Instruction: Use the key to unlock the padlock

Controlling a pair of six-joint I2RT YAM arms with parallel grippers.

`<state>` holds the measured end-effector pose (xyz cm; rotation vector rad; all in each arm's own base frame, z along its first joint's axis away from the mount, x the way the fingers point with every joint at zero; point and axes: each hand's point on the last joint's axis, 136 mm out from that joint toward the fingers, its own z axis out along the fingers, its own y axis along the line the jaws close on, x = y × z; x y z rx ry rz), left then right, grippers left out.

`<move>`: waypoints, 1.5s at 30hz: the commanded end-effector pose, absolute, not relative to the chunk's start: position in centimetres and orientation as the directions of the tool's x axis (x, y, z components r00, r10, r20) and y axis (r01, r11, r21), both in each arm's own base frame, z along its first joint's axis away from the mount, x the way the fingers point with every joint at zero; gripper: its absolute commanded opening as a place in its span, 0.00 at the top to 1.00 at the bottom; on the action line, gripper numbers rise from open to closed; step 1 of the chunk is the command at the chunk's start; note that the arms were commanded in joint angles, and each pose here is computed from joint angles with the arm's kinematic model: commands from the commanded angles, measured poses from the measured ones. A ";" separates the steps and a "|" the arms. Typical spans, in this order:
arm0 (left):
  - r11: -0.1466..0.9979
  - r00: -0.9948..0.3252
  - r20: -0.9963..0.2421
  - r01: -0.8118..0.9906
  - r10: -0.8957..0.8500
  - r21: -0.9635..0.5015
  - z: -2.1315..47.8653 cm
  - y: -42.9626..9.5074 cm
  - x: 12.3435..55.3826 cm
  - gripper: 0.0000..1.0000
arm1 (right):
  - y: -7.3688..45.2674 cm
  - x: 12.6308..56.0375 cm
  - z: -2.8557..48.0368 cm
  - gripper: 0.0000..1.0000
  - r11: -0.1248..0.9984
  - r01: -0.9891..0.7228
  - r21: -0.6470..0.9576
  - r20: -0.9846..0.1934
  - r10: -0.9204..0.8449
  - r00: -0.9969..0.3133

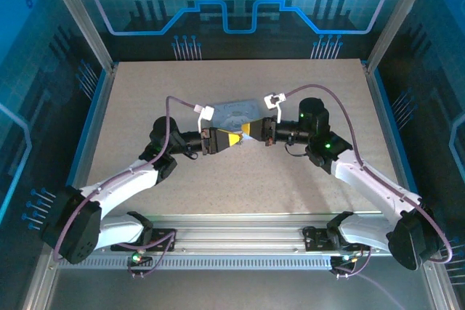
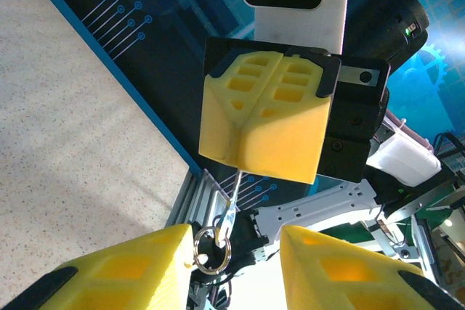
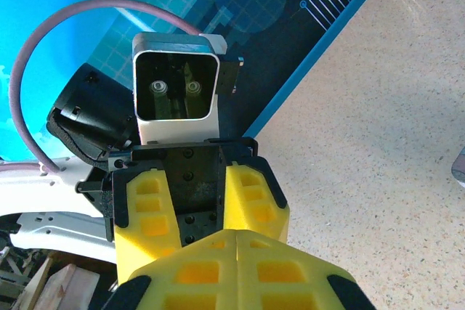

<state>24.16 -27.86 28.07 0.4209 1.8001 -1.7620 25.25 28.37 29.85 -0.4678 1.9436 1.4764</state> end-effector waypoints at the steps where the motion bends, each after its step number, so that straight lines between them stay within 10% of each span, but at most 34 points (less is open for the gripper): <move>1: 0.089 -0.766 -0.617 0.612 -0.179 -0.786 28.3 -27.9 24.2 0.63 | 28.7 24.8 30.5 1.00 0.284 -0.649 0.706 -0.696 0.106 -0.710; 45: 0.081 -0.763 -0.620 0.617 -0.180 -0.783 28.2 -27.6 23.6 1.00 | 29.1 25.2 29.7 1.00 0.307 -0.625 0.717 -0.680 0.114 -0.724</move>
